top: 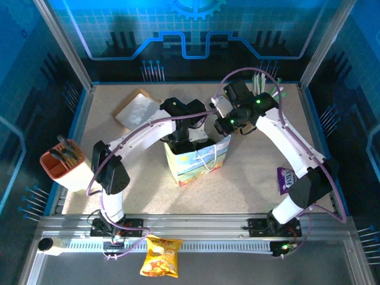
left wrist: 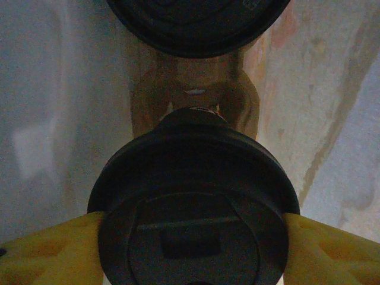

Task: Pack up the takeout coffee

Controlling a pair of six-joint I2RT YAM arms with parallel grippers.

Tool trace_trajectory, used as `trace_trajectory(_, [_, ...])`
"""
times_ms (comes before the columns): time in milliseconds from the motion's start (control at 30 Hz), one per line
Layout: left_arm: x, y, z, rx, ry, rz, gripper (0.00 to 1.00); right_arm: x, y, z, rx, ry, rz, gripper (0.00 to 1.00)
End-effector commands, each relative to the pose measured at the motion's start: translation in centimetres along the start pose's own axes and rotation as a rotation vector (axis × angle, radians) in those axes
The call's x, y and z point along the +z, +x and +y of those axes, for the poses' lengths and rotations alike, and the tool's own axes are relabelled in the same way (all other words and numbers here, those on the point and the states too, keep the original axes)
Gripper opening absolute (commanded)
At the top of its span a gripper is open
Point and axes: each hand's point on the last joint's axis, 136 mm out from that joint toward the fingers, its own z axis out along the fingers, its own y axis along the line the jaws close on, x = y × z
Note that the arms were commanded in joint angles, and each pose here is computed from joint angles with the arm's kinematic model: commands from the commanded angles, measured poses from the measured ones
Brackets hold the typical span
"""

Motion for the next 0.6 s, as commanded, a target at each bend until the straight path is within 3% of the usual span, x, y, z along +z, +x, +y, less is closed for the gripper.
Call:
trace_trajectory(0, [0.19,0.17,-0.02,-0.007,0.018,0.001,0.48,0.18,0.48,-0.40,0.003,0.002,0.018,0.12])
trace_trajectory(567, [0.27,-0.13,0.04,-0.012,0.030,-0.009,0.48,0.17,0.56,-0.37,0.004,0.001,0.020,0.12])
